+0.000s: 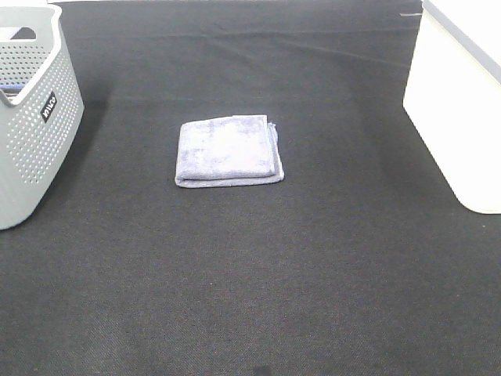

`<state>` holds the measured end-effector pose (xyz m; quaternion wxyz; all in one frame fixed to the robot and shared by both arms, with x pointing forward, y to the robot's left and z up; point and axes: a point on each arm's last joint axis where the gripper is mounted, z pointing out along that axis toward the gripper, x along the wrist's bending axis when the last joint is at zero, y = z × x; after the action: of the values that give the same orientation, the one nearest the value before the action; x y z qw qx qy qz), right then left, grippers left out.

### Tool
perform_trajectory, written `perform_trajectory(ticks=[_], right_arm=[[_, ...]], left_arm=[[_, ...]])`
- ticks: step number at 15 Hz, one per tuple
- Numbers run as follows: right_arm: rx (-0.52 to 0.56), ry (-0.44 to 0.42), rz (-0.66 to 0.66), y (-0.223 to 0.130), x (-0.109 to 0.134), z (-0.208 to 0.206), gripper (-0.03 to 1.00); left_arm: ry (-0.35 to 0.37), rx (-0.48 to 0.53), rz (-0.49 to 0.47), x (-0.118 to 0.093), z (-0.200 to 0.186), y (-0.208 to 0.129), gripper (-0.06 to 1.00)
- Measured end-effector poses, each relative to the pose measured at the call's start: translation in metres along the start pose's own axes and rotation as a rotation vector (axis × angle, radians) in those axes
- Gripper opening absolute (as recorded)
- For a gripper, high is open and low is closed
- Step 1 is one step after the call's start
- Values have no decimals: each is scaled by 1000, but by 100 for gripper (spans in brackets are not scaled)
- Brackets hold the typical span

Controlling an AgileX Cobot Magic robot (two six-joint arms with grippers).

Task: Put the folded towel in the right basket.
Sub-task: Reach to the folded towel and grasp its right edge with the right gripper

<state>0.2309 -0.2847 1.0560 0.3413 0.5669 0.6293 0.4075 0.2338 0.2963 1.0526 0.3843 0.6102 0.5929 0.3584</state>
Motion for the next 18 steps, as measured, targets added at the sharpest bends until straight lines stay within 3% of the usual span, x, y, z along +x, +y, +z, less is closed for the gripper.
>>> perform_trajectory(ticks=[13, 18], right_arm=[[10, 0, 2, 1, 0, 2, 82], [41, 6, 67, 51, -8, 44, 82]], left_arm=[[0, 0, 0, 0, 0, 0, 97], [0, 0, 0, 0, 0, 0, 97]])
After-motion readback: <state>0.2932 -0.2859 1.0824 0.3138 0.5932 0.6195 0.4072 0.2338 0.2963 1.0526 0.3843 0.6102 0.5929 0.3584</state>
